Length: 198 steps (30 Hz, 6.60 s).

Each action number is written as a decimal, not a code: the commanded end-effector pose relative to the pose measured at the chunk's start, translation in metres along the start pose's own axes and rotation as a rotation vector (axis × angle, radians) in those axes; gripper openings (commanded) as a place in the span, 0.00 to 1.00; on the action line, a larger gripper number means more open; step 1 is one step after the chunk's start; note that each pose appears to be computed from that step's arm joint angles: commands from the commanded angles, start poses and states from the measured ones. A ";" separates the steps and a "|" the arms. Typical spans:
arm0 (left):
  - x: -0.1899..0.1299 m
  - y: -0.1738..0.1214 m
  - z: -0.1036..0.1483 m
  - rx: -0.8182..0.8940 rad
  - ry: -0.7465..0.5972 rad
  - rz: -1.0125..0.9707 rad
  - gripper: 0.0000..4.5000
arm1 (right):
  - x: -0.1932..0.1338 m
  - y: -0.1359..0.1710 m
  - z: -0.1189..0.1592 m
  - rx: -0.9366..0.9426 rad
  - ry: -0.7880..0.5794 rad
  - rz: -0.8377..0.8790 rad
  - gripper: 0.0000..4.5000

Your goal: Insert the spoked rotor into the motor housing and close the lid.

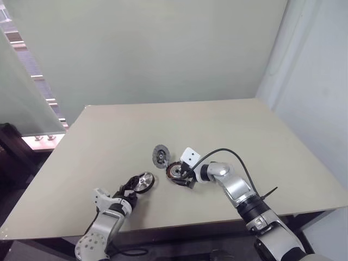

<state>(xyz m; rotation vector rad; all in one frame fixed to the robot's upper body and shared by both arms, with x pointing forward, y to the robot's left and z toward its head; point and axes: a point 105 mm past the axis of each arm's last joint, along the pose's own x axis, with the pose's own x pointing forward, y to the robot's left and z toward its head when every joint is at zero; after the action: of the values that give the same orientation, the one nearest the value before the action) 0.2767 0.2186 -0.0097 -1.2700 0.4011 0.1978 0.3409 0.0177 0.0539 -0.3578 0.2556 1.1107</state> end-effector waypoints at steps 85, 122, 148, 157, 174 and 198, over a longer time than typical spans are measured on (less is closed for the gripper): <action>0.050 -0.072 -0.071 0.220 0.271 -0.172 0.04 | -0.037 -0.033 -0.021 0.039 0.061 -0.223 1.00; -0.031 -0.106 0.012 1.074 -0.014 -0.403 0.95 | -0.032 -0.048 0.034 0.428 -0.283 -0.319 0.54; -0.040 -0.099 0.034 1.094 -0.162 -0.380 0.95 | 0.022 -0.024 -0.008 0.351 -0.081 -0.247 0.01; -0.031 -0.093 0.027 0.995 -0.089 -0.338 0.81 | -0.004 -0.031 0.032 -0.002 -0.109 -0.160 0.44; -0.020 -0.084 0.021 0.735 0.050 -0.196 0.01 | -0.035 -0.004 0.015 -0.480 0.258 0.248 0.66; -0.018 -0.072 0.004 0.657 0.127 -0.112 0.01 | 0.006 -0.015 -0.029 -0.660 0.499 0.282 0.66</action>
<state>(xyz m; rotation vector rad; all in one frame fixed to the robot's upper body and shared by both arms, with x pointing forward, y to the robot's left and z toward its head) 0.2847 0.1982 0.0521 -0.6596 0.4964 -0.1113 0.3482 0.0066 0.0202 -1.1951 0.4065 1.3910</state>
